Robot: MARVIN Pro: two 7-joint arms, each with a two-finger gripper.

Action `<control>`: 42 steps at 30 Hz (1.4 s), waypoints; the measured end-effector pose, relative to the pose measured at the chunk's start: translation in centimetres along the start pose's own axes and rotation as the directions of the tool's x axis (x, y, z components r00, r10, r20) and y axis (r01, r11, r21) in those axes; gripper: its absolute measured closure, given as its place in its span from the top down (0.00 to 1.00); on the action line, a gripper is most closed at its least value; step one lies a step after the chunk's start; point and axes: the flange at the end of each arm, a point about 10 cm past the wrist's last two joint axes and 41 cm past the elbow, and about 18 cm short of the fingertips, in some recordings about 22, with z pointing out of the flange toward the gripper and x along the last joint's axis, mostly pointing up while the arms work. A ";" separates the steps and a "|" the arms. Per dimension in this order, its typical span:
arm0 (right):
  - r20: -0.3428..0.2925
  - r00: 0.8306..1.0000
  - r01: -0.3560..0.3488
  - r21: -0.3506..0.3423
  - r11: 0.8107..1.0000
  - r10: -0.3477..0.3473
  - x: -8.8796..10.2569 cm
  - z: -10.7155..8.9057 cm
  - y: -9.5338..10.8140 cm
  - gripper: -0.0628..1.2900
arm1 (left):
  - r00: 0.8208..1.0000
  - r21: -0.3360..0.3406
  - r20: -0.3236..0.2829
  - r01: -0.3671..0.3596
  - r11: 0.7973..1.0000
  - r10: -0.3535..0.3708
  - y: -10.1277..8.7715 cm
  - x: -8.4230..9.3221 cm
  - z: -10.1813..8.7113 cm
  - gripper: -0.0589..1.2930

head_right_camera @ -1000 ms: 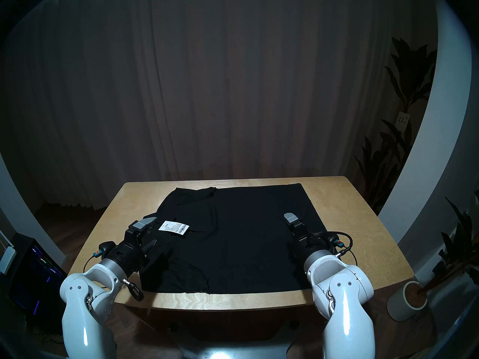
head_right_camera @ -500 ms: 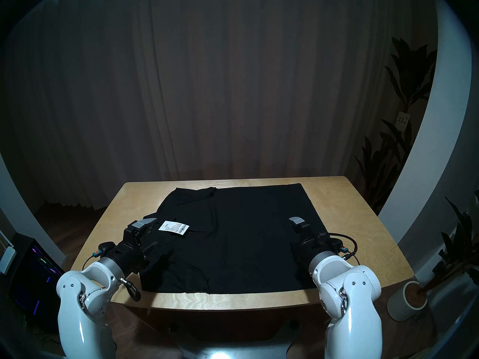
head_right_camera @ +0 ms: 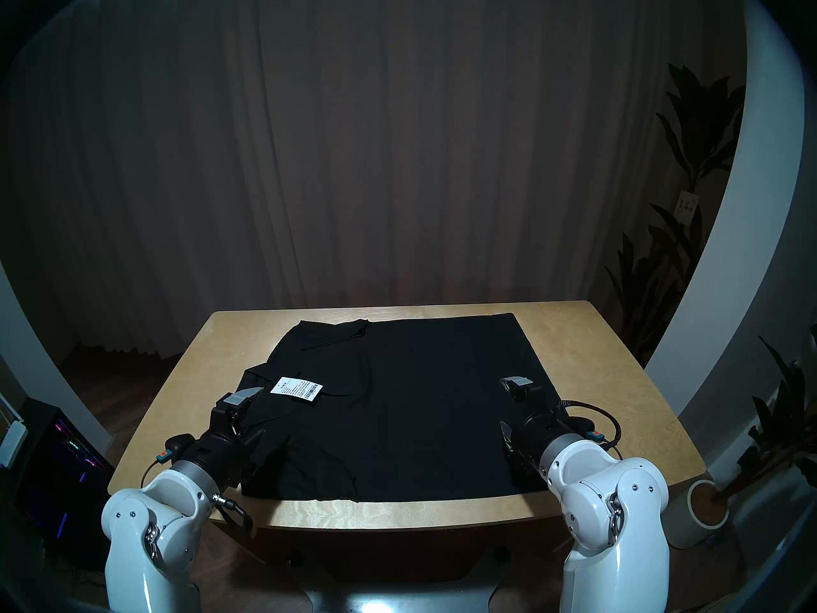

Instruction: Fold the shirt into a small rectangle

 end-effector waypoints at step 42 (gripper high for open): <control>0.063 0.996 -0.070 -0.004 0.998 0.070 3.2 -4.9 4.5 0.97 | 0.998 0.122 0.035 0.056 0.991 -0.061 -4.5 -2.1 -3.4 0.97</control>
